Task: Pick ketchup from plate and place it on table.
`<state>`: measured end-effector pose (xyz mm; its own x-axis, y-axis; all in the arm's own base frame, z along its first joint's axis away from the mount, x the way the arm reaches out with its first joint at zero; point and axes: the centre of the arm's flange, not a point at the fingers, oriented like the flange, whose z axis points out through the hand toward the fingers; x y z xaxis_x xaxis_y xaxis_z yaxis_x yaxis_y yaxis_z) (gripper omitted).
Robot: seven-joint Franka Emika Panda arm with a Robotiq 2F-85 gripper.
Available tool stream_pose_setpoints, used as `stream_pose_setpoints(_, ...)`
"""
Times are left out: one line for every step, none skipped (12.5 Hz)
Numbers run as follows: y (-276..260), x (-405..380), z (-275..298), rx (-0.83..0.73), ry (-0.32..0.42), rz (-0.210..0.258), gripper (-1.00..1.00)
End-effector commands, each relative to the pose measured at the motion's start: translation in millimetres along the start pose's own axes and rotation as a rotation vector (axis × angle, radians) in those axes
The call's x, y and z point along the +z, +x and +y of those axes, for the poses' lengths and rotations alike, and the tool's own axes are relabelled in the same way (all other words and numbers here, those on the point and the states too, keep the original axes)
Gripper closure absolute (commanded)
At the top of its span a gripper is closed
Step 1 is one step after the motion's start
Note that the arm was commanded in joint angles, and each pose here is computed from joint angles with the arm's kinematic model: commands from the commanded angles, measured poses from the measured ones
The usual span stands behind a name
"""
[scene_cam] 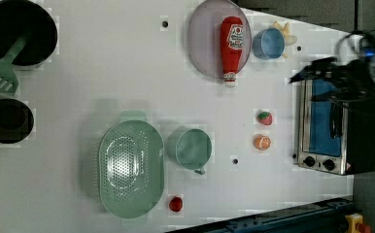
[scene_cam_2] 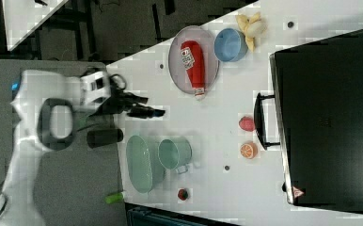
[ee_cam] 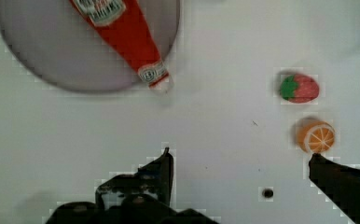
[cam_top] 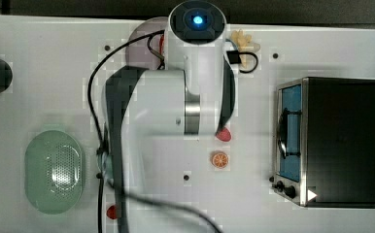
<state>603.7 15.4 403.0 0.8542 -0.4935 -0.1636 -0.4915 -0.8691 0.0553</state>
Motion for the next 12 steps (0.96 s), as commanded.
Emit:
stream_pose_setpoints(12, 19, -12, -0.243, 0.030, 0.036, -1.00)
stream_pose_setpoints(18, 33, -17, -0.293, 0.034, 0.041, -1.00)
stream_pose_setpoints(23, 47, -21, -0.329, 0.037, 0.044, -1.00)
stream_pose_setpoints(27, 61, -26, -0.346, 0.040, 0.046, -1.00)
stream_pose_setpoints(31, 75, -31, -0.354, 0.038, 0.046, -1.00)
stream_pose_setpoints(34, 89, -35, -0.359, 0.037, 0.046, -1.00)
stream_pose_setpoints(39, 101, -41, -0.363, 0.043, 0.053, -1.00)
stream_pose_setpoints(45, 112, -47, -0.373, 0.047, 0.065, -1.00)
stream_pose_setpoints(51, 122, -55, -0.383, 0.051, 0.082, -1.00)
stream_pose_setpoints(58, 132, -61, -0.395, 0.047, 0.098, -1.00)
stream_pose_setpoints(65, 140, -67, -0.407, 0.042, 0.115, -1.00)
stream_pose_setpoints(73, 148, -73, -0.417, 0.039, 0.130, -1.00)
